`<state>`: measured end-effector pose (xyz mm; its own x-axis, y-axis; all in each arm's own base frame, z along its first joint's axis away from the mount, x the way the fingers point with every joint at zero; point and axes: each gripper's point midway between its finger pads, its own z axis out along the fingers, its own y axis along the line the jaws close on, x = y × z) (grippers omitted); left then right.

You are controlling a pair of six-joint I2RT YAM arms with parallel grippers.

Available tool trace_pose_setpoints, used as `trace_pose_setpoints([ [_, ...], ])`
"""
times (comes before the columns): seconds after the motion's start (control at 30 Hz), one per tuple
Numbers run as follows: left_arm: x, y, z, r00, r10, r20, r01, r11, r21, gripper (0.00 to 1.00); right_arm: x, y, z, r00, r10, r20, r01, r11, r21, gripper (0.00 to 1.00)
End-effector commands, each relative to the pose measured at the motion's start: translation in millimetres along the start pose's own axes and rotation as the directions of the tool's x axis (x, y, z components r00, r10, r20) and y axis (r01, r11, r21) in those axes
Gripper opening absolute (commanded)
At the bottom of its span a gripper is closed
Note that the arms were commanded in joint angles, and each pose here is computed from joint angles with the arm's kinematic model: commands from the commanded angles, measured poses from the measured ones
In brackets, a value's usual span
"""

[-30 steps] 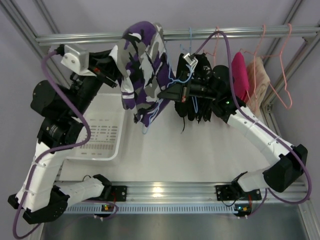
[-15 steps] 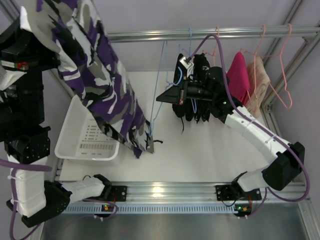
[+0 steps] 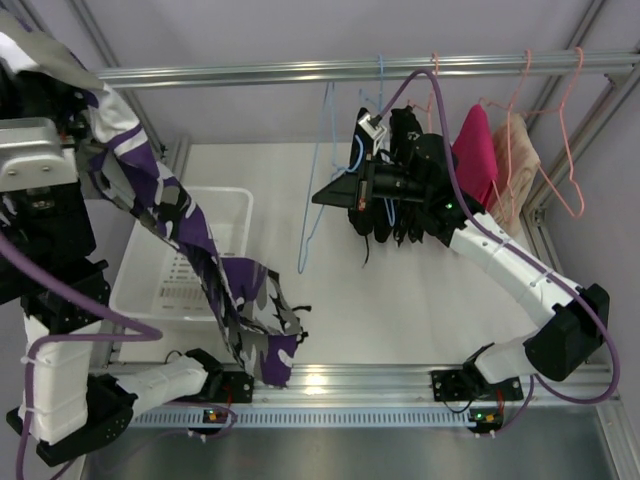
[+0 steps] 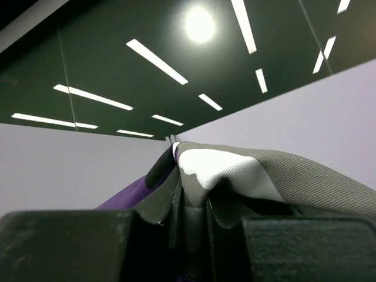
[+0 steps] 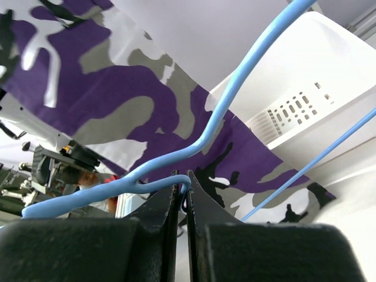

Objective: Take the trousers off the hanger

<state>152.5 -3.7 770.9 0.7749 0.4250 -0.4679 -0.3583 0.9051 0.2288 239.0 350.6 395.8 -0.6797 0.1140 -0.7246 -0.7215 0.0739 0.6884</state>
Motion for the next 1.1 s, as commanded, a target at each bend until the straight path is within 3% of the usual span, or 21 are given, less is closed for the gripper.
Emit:
trace_pose_setpoints([
  [0.0, -7.0, 7.8, -7.3, 0.987, 0.15, 0.06, -0.148, 0.988, -0.03, 0.0, -11.8, 32.0, -4.5, 0.996, -0.089, 0.03, 0.091, 0.995, -0.049, 0.0],
  [0.13, 25.6, -15.1, -19.4, 0.971, 0.236, -0.033, -0.235, 0.971, 0.045, 0.0, -13.1, 35.1, -6.7, 0.995, -0.093, 0.034, 0.094, 0.994, -0.048, 0.0],
  [0.37, 95.6, -44.9, -54.6, 0.895, 0.366, -0.254, -0.337, 0.929, 0.15, 0.0, -20.5, 43.7, -11.1, 0.992, -0.114, 0.05, 0.117, 0.992, -0.051, 0.0],
  [0.6, 163.4, -61.7, -122.9, 0.803, 0.356, -0.478, -0.266, 0.932, 0.247, 0.0, -27.0, 49.5, -20.8, 0.989, -0.136, 0.063, 0.138, 0.99, -0.038, 0.0],
  [0.83, 221.5, -70.9, -212.7, 0.624, 0.366, -0.69, -0.175, 0.927, 0.333, 0.0, -42.2, 61.7, -32.2, 0.979, -0.185, 0.091, 0.188, 0.982, -0.027, 0.0],
  [0.93, 248.7, -73.1, -263.7, 0.485, 0.382, -0.787, -0.137, 0.921, 0.364, 0.0, -56.9, 67.6, -42.5, 0.969, -0.215, 0.124, 0.218, 0.976, -0.008, 0.0],
  [0.97, 253.1, -75.0, -268.4, 0.475, 0.371, -0.798, -0.13, 0.927, 0.353, 0.0, -57.8, 70.0, -43.2, 0.968, -0.218, 0.126, 0.221, 0.975, -0.012, 0.0],
  [1.07, 275.2, -78.4, -309.5, 0.357, 0.407, -0.841, -0.113, 0.912, 0.394, 0.0, -68.2, 72.4, -53.3, 0.957, -0.245, 0.155, 0.247, 0.969, 0.008, 0.0],
])
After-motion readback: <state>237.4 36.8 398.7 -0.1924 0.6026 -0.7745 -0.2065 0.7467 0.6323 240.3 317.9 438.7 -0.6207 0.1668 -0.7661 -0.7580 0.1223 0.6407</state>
